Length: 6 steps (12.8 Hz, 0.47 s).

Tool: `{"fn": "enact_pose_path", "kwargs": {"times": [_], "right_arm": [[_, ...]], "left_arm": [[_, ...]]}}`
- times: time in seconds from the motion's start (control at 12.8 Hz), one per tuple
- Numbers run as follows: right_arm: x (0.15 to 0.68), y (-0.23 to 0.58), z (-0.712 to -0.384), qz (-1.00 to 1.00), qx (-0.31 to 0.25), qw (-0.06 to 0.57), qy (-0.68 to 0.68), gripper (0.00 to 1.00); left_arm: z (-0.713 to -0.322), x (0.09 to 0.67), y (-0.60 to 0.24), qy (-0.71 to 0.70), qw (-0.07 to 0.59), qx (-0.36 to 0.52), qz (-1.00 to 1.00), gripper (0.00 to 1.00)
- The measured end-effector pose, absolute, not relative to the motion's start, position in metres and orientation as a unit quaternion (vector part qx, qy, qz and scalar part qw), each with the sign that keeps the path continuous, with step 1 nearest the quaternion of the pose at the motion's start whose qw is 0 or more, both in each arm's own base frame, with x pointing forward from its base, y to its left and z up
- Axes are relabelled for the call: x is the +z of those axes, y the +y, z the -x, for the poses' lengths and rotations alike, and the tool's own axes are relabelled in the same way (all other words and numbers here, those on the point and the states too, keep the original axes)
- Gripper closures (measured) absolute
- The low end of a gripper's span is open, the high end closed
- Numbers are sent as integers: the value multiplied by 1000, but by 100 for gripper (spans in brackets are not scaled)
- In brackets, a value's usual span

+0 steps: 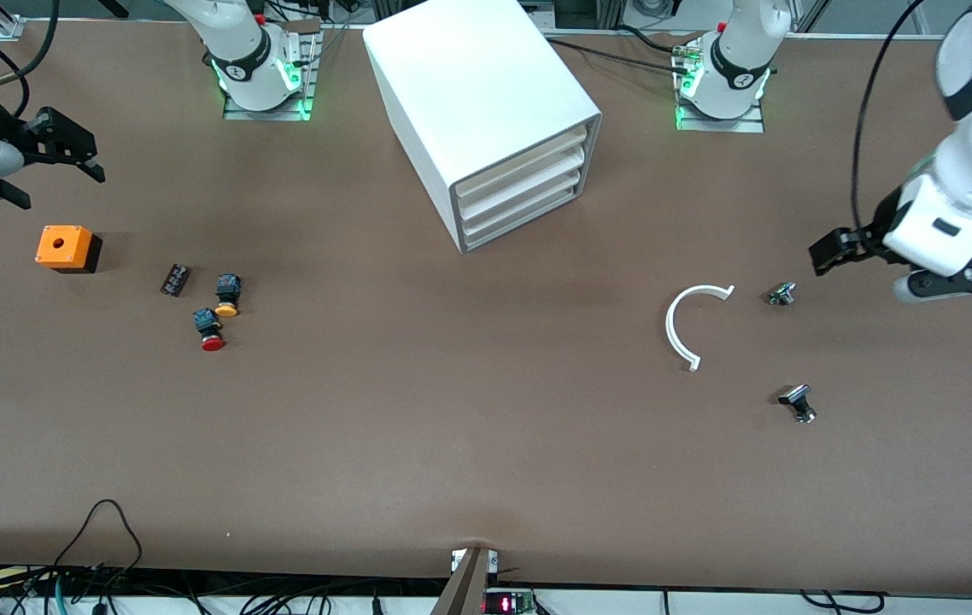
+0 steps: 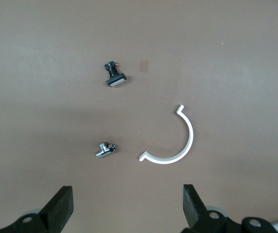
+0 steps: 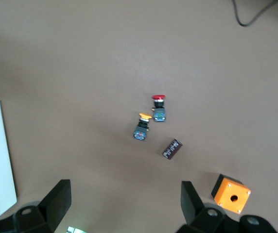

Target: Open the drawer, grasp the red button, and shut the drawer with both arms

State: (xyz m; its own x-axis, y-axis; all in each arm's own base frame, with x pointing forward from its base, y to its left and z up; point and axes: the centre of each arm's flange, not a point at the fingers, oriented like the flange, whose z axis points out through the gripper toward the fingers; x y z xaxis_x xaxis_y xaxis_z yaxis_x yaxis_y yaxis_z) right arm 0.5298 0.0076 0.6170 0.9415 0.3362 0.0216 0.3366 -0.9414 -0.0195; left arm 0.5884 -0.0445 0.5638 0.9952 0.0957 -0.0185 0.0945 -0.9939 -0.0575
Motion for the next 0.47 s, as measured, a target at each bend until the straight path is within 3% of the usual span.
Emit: {"fn": "enact_pose_path", "kwargs": {"times": [0.47], "right_arm": [[607, 12, -535, 994, 1, 7, -108, 0]], "left_arm": [[-568, 605, -53, 38, 28, 2, 999, 0]]}}
